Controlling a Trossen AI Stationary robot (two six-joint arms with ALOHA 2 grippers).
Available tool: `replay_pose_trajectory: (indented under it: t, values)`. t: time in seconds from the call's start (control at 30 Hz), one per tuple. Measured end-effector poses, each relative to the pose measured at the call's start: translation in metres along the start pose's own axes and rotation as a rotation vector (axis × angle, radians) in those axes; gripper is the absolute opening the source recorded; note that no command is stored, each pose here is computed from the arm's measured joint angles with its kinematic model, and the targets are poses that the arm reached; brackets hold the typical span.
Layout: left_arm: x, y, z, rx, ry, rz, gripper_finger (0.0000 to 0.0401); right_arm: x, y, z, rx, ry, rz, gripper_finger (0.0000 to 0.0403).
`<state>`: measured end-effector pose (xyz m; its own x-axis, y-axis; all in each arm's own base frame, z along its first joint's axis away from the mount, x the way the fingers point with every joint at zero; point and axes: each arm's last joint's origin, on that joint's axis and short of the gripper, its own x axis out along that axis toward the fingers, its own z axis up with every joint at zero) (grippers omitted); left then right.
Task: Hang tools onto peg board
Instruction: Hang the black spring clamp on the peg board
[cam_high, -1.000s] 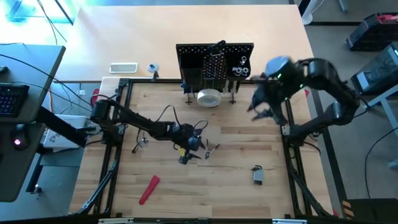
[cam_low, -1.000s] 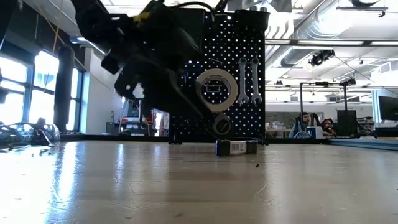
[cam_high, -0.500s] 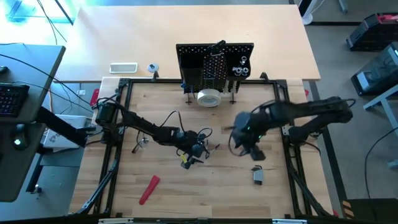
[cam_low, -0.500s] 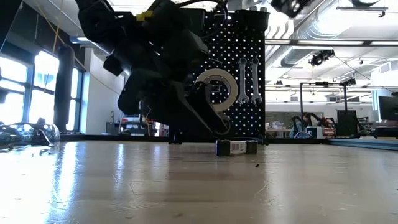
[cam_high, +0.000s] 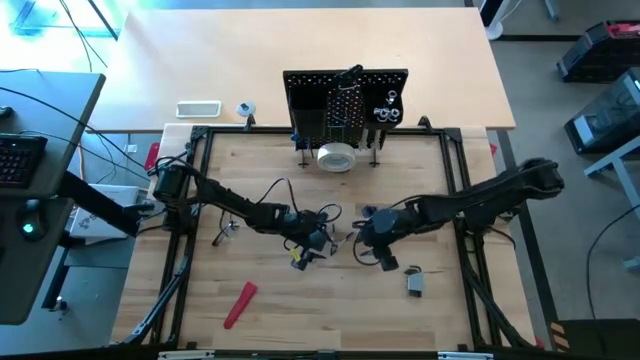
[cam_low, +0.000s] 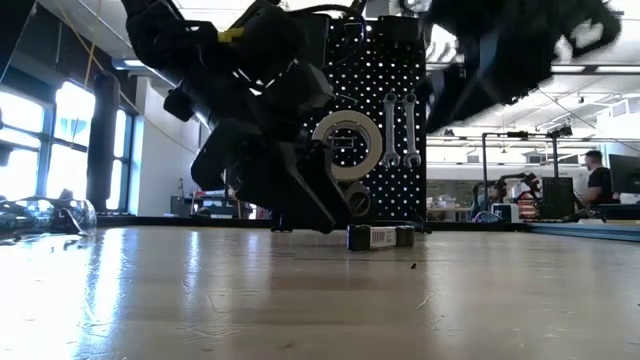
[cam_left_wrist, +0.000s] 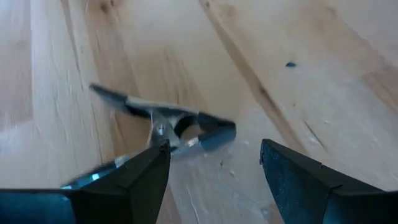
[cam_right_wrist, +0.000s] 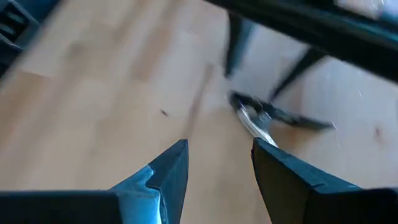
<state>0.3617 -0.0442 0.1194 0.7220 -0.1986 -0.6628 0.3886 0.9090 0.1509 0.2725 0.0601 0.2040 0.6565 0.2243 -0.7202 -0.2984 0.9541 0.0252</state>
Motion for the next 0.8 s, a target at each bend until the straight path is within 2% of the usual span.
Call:
replay_pose_trajectory:
  t: [0.13, 0.37, 0.47, 0.63, 0.8]
  values:
    - [0.0, 0.0, -0.004, -0.068, 0.045, 0.014, 0.0243, 0.014, -0.009, -0.027, 0.041, -0.02, -0.05, 0.0172]
    - [-0.001, -0.004, -0.015, -0.196, 0.084, 0.023, 0.0243, 0.022, -0.015, -0.063, 0.088, -0.154, -0.08, 0.0172]
    - [-0.001, -0.006, -0.02, -0.247, 0.025, 0.035, 0.0243, 0.022, -0.016, -0.071, 0.093, -0.197, -0.11, 0.0172]
    - [-0.004, -0.011, -0.028, -0.311, -0.079, 0.049, 0.0243, 0.026, -0.017, -0.075, 0.078, -0.186, -0.132, 0.0172]
    - [-0.005, -0.016, -0.034, -0.361, -0.084, 0.049, 0.0243, 0.037, -0.018, -0.079, 0.068, -0.176, -0.133, 0.0172]
